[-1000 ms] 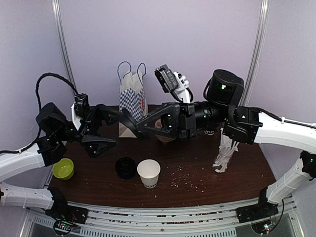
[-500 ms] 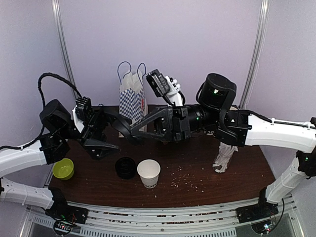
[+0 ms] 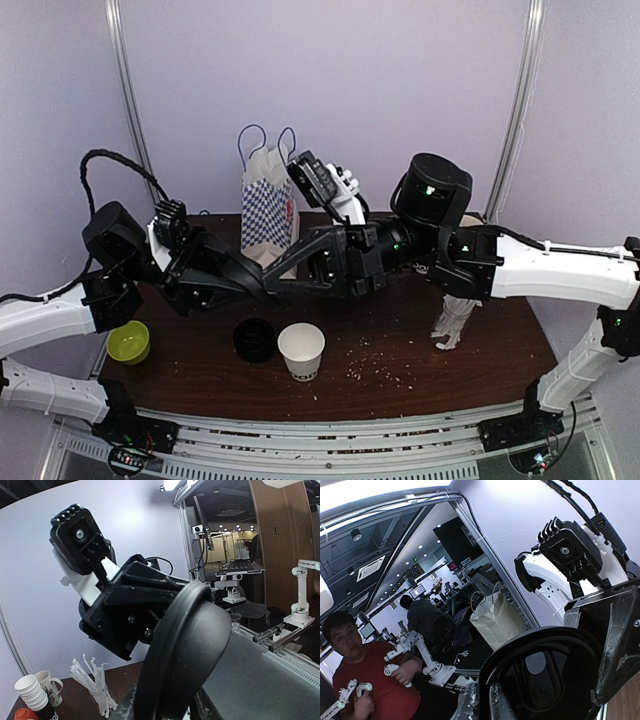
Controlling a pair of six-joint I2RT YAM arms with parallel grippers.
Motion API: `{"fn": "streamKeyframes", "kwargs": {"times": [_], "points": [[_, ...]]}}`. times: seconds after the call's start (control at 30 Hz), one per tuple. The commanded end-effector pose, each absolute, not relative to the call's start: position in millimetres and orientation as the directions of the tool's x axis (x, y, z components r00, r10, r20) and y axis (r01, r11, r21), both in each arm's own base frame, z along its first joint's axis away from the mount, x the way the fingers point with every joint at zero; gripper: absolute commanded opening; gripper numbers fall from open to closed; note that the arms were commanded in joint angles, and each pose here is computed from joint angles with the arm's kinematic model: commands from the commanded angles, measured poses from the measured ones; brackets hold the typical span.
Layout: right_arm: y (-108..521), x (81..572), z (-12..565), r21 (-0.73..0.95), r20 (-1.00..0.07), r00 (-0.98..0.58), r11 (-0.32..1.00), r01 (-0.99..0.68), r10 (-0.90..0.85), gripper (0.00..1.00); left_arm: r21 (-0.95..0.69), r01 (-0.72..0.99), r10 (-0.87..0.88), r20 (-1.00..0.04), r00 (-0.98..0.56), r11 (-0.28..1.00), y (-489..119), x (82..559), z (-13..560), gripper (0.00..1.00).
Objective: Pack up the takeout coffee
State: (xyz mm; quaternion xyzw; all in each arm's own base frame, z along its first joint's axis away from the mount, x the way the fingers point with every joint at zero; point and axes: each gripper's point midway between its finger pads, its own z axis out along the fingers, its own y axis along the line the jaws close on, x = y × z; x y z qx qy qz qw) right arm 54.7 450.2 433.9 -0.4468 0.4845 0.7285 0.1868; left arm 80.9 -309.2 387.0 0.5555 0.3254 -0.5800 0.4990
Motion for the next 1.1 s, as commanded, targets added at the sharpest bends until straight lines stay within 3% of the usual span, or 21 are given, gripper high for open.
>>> {"fn": "streamKeyframes", "kwargs": {"times": [0.0, 0.23, 0.37, 0.5, 0.6, 0.8, 0.9, 1.07], "points": [[452, 54, 431, 0.530, -0.838, -0.522, -0.471, -0.705, -0.162, 0.00, 0.248, 0.914, -0.270, -0.949, 0.163, -0.321, -305, 70, 404, 0.21], [452, 56, 425, 0.530, -0.842, -0.510, -0.443, -0.723, -0.175, 0.03, 0.249, 0.919, -0.262, -0.950, 0.171, -0.304, -305, 71, 402, 0.03], [449, 62, 421, 0.514, -0.857, -0.484, -0.376, -0.771, -0.178, 0.51, 0.228, 0.934, -0.246, -0.956, 0.161, -0.275, -304, 75, 399, 0.00], [439, 78, 417, 0.482, -0.876, -0.457, -0.238, -0.843, -0.156, 0.69, 0.163, 0.963, -0.220, -0.969, 0.116, -0.212, -303, 83, 391, 0.00], [425, 97, 412, 0.445, -0.893, -0.434, -0.080, -0.892, -0.118, 0.71, 0.066, 0.989, -0.215, -0.976, 0.035, -0.135, -299, 95, 383, 0.00], [398, 133, 378, 0.427, -0.897, -0.441, 0.191, -0.884, -0.038, 0.73, -0.285, 0.958, -0.278, -0.924, -0.264, 0.039, -287, 130, 355, 0.00], [398, 138, 351, 0.449, -0.882, -0.469, 0.234, -0.863, -0.037, 0.73, -0.430, 0.900, -0.318, -0.865, -0.389, 0.068, -282, 141, 341, 0.00], [406, 151, 323, 0.502, -0.855, -0.519, 0.273, -0.821, 0.012, 0.74, -0.535, 0.844, -0.298, -0.811, -0.503, 0.032, -284, 140, 323, 0.00]]}}
